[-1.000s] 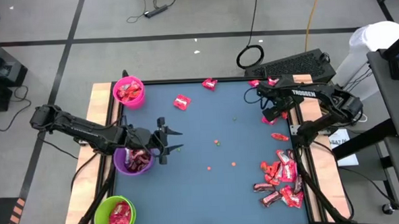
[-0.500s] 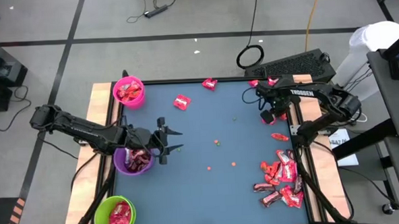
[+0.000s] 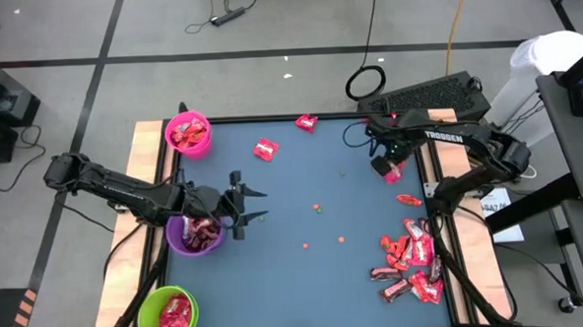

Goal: Organize candy in baskets
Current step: Put the orange chocolate into the pink bucket

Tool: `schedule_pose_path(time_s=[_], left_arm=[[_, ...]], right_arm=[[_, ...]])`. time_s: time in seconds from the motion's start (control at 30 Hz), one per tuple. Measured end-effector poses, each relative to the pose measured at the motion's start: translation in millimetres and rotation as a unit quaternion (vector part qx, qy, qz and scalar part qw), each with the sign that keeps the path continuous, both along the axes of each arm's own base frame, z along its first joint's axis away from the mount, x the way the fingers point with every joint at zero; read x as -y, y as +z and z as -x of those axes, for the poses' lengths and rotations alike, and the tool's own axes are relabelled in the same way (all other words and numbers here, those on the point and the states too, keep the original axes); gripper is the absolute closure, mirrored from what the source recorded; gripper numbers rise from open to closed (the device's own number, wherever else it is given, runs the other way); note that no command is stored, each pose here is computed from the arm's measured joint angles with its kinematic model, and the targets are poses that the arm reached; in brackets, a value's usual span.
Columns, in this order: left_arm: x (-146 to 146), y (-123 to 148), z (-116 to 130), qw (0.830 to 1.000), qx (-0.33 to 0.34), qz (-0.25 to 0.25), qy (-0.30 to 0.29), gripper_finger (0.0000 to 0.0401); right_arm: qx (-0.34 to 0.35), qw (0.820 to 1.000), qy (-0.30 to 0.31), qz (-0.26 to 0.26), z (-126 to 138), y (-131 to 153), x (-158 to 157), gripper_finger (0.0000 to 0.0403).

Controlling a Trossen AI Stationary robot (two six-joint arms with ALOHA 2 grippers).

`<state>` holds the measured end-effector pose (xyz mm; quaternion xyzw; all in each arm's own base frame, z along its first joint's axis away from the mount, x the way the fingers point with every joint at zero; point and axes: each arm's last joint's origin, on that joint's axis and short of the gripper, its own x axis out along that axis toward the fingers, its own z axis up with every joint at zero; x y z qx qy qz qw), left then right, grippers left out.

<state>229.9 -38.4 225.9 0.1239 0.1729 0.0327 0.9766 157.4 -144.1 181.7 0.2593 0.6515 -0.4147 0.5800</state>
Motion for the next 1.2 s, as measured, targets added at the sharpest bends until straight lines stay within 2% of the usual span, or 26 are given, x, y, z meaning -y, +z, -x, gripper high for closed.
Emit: schedule_pose_path(time_s=[0.3,0.4,0.5,0.57,0.67,0.83,0.93,1.03,1.2], left_arm=[[-10.4,-9.5,-11.1,0.999,-0.003,0.031,0.034,0.0189],[-14.2,-15.3,-18.1,0.998,0.001,0.046,0.048,0.0189],[-18.3,-19.8,-25.5,0.996,0.015,0.062,0.062,0.0189],[-21.4,-20.3,-30.5,0.993,0.037,0.082,0.073,0.0189],[-29.9,-18.9,-34.8,0.981,0.072,0.143,0.105,0.0189],[-41.9,-19.8,-36.1,0.972,0.080,0.183,0.121,0.0189],[-43.2,-18.6,-36.5,0.972,0.083,0.192,0.108,0.0189],[-41.9,-15.1,-37.5,0.972,0.097,0.196,0.083,0.0189],[-38.7,-10.8,-38.6,0.973,0.108,0.201,0.033,0.0189]], right_arm=[[0.069,0.990,0.091,0.082,-34.7,16.2,-24.5,0.0400],[0.125,0.976,0.138,0.111,-52.4,21.2,-36.1,0.0400],[0.190,0.952,0.191,0.145,-73.1,27.0,-48.5,0.0400],[0.236,0.930,0.224,0.171,-87.1,32.0,-56.3,0.0400],[0.306,0.884,0.293,0.199,-109.1,39.2,-70.1,0.0400],[0.426,0.783,0.397,0.217,-137.7,53.9,-95.8,0.0400],[0.471,0.732,0.438,0.224,-148.9,58.6,-108.9,0.0400],[0.501,0.696,0.458,0.235,-158.5,59.5,-118.7,0.0400],[0.527,0.652,0.489,0.242,-170.7,54.8,-132.3,0.0400]])
